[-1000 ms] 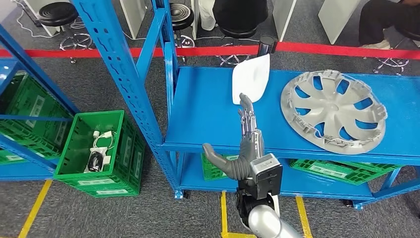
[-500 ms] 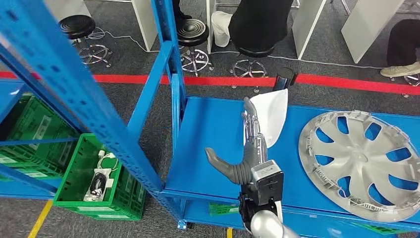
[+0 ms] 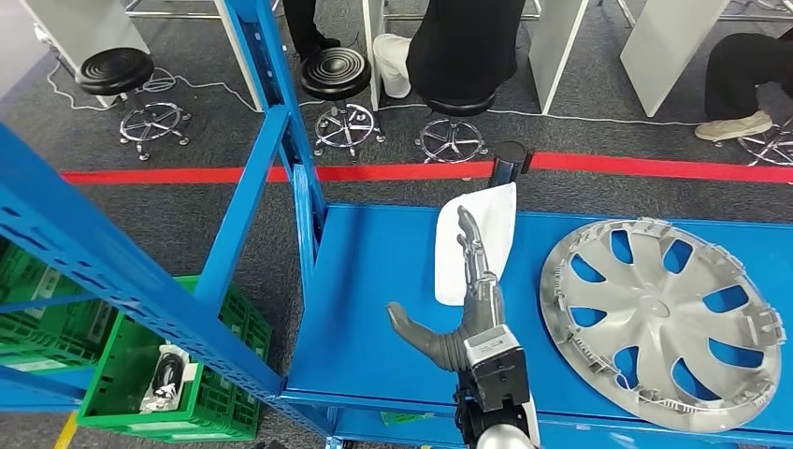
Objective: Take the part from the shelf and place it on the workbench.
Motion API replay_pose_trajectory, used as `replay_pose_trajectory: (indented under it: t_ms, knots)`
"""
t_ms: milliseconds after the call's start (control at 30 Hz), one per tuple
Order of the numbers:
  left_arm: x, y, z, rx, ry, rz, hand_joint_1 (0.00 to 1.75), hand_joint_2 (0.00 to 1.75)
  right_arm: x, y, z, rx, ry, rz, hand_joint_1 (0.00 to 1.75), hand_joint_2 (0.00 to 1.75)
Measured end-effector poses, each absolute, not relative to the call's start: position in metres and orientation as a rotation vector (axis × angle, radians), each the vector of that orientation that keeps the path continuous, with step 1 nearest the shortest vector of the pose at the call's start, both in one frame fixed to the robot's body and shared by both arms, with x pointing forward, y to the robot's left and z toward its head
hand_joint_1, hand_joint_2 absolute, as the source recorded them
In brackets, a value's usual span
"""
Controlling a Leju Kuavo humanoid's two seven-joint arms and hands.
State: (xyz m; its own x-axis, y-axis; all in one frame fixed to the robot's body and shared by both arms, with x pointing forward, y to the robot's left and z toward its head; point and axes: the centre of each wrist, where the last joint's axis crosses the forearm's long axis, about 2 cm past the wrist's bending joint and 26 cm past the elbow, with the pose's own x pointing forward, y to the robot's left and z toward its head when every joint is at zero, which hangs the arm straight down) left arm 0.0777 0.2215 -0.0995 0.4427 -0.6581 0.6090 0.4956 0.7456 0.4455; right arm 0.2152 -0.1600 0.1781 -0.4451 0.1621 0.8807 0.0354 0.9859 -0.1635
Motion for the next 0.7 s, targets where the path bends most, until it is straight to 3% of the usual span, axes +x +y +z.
replay_pose_trajectory:
  t_ms: [300, 700]
  knots:
    - [0.0743, 0.2204, -0.1011, 0.078, -0.814, -0.622, 0.00, 0.00, 0.2128, -0.1633, 0.1780, -0.145, -2.028, 0.143, 0.00, 1.75]
    - [0.0742, 0.2245, -0.1017, 0.094, -0.777, -0.646, 0.00, 0.00, 0.2109, -0.1702, 0.1773, -0.171, -2.022, 0.134, 0.00, 1.75]
